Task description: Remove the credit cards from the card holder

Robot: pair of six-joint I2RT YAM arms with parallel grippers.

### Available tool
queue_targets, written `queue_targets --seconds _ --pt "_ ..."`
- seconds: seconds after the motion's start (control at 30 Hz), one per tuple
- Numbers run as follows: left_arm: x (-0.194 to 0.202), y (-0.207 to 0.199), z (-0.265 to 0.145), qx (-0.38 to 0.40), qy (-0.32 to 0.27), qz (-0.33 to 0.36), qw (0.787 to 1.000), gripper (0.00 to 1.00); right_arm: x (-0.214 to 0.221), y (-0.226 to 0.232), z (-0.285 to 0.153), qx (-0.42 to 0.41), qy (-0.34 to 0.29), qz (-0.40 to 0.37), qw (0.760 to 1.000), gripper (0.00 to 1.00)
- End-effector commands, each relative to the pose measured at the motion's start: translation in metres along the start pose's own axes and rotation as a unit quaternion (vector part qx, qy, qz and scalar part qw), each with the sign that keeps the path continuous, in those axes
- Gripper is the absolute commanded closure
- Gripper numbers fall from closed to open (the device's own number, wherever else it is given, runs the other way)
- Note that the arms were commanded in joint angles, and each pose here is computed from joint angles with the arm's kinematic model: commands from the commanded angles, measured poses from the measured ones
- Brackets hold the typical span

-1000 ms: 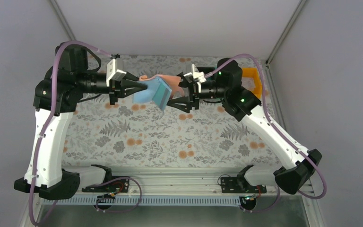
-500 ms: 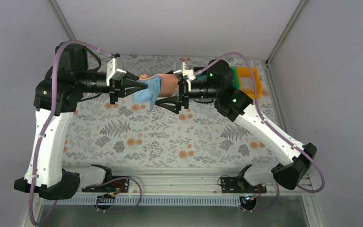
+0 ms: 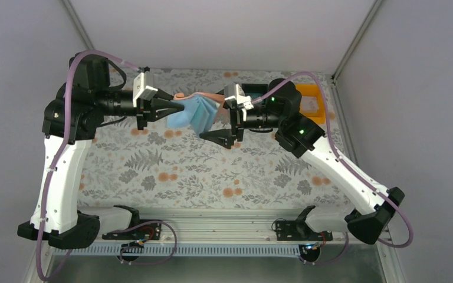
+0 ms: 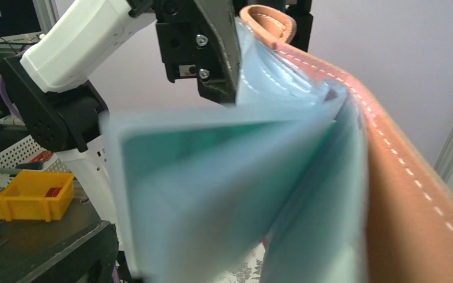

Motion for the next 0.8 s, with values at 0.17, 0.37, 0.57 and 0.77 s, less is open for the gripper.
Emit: queue_targets --seconds 0.17,0.37,0.57,0.77 --pt "-0.004 -0.006 -0.003 0.004 -0.01 0.014 1.0 0.98 -0.003 0.006 -0.005 0.02 -0.007 -0.02 1.0 0.14" --pt "-0.005 -0.007 -0.005 0.002 -0.012 0.018 1.0 0.98 0.0 0.005 -0.01 0.047 0.006 -0.031 0.998 0.13" --pt "-0.006 -0.005 -0.007 -0.036 -0.004 0.018 0.999 0.98 0.002 0.007 -0.035 0.101 0.022 -0.024 0.994 0.06" --pt "-0.008 -0.001 -0.01 -0.08 0.0 0.012 0.997 0.98 -0.004 0.042 -0.067 0.066 -0.017 -0.053 0.996 0.01"
Point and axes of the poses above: each gripper's point midway between its finger pads, its own z axis out along the fingers, its own y axis along the line the jaws close on, x = y × z, the point moved 9 cm from there along -z, back along the fingers, and after that the axes turned 4 degrees about -z, right-handed, at the moved point
